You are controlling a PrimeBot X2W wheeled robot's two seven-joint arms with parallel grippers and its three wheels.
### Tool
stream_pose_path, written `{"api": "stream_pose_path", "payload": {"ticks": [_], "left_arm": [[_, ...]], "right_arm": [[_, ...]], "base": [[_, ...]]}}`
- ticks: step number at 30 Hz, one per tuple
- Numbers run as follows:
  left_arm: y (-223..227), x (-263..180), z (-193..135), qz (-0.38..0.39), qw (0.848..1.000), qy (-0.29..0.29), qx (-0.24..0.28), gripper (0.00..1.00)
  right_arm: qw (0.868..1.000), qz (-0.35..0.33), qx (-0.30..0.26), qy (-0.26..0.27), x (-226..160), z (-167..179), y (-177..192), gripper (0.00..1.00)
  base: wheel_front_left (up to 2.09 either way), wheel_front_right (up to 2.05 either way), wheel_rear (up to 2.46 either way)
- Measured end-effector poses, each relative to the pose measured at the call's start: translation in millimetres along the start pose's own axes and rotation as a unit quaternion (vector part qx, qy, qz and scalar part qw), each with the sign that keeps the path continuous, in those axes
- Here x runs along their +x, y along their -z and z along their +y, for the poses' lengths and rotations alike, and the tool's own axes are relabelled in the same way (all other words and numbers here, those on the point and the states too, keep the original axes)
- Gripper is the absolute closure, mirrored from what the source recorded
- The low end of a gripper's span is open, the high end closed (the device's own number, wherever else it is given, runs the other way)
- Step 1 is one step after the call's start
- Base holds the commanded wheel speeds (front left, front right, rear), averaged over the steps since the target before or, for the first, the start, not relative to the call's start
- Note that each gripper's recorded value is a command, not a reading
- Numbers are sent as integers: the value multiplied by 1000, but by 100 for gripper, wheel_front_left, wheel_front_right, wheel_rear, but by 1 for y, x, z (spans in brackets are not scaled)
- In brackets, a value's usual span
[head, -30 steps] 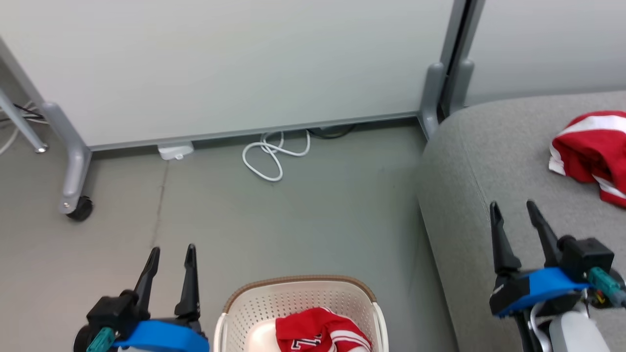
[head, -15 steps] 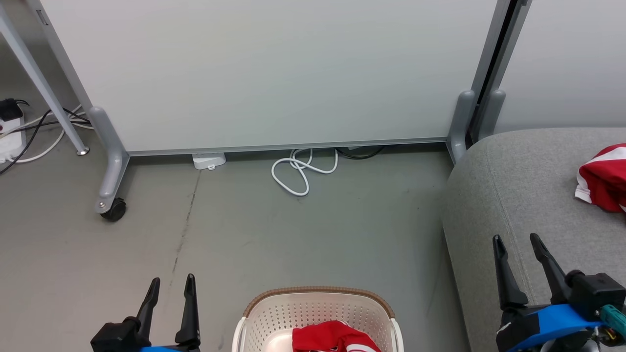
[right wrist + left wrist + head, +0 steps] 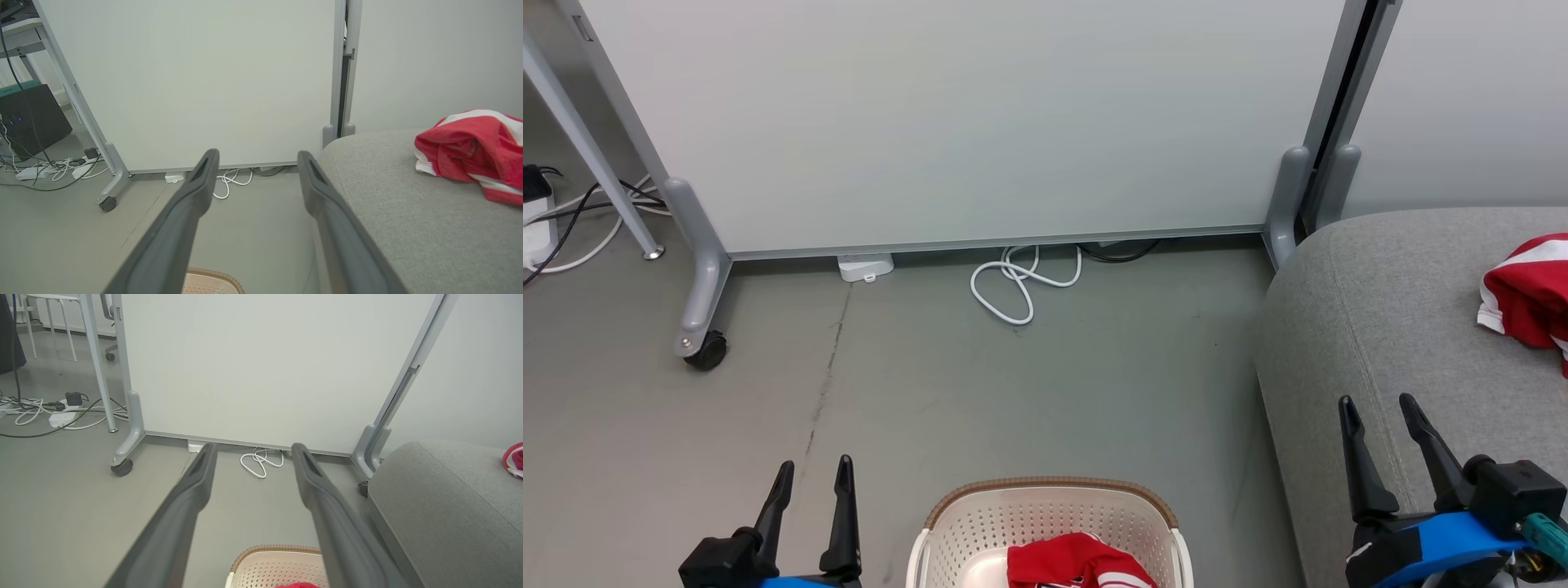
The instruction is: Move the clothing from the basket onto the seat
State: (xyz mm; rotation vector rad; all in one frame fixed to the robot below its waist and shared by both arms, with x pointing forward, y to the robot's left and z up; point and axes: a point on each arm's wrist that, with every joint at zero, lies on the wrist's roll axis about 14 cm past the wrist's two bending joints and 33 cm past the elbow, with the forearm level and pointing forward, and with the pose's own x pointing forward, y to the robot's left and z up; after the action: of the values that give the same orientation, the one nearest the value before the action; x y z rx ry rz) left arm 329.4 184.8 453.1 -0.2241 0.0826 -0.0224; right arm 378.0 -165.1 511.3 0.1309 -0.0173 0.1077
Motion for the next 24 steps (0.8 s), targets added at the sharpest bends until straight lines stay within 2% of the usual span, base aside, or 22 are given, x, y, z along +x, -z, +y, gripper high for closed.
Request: {"api": "stream_pose_path", "payload": {"ticks": [15, 20, 24], "left_arm": [[7, 8, -11, 13, 1000, 21, 7, 0], [19, 29, -29, 38, 998, 55, 19, 0], [48, 50, -51, 88, 991, 96, 22, 0]], "right_arm": [[1000, 11, 9, 4, -1, -2, 9, 0], [1000, 17, 11, 5, 2, -3, 13, 0], [1000, 19, 10, 11, 7, -7, 15, 0]], "base": [[0, 0, 0], [0, 0, 0], [0, 0, 0]]}}
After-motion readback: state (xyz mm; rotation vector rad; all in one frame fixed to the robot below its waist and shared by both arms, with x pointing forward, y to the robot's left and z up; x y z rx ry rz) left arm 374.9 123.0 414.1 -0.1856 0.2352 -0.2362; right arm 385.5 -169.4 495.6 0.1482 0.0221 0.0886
